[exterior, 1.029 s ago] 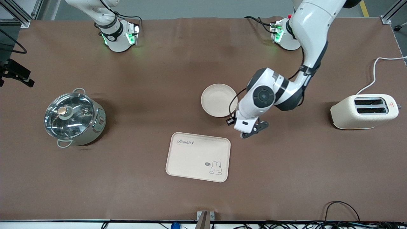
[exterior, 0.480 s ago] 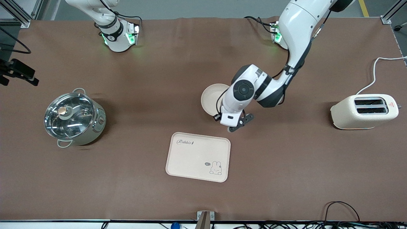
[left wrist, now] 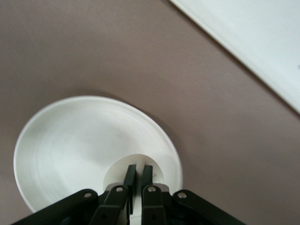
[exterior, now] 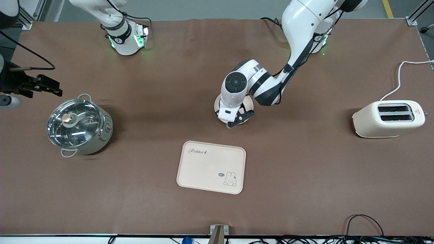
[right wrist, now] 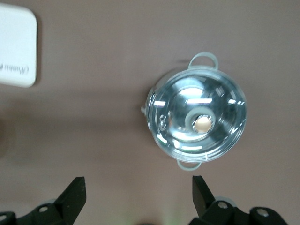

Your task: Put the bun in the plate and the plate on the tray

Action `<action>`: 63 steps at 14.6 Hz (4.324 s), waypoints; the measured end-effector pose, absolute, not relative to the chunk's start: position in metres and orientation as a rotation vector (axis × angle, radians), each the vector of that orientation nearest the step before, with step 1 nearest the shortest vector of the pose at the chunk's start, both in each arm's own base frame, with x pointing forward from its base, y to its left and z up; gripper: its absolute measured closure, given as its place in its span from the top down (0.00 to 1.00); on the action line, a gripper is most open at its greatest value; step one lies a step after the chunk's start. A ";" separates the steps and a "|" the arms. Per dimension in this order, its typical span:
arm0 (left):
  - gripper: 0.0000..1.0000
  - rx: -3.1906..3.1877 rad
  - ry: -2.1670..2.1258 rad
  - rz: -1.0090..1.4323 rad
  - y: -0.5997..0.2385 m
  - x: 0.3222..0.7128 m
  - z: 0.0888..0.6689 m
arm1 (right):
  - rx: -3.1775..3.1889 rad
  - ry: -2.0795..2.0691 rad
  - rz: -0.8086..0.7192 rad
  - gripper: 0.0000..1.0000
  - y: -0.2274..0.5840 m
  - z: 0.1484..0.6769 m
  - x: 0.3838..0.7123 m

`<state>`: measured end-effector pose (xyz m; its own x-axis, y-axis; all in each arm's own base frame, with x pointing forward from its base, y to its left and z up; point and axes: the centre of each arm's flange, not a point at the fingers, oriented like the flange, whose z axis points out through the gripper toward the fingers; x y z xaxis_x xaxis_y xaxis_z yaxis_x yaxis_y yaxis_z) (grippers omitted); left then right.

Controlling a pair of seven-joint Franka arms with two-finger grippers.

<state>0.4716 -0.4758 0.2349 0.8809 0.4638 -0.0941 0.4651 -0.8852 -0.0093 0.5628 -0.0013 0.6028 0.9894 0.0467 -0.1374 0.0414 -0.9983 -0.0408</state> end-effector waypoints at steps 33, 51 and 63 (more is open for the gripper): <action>1.00 3.181 0.599 0.104 -0.207 0.576 0.452 | -2.733 0.332 0.003 0.77 0.441 0.178 0.405; 1.00 3.185 0.179 0.015 -0.027 0.605 0.594 | -2.636 0.350 -0.263 0.04 0.373 0.265 0.594; 1.00 3.188 0.055 -0.055 -0.021 0.572 0.632 | -2.688 0.334 -0.250 0.22 0.362 0.196 0.651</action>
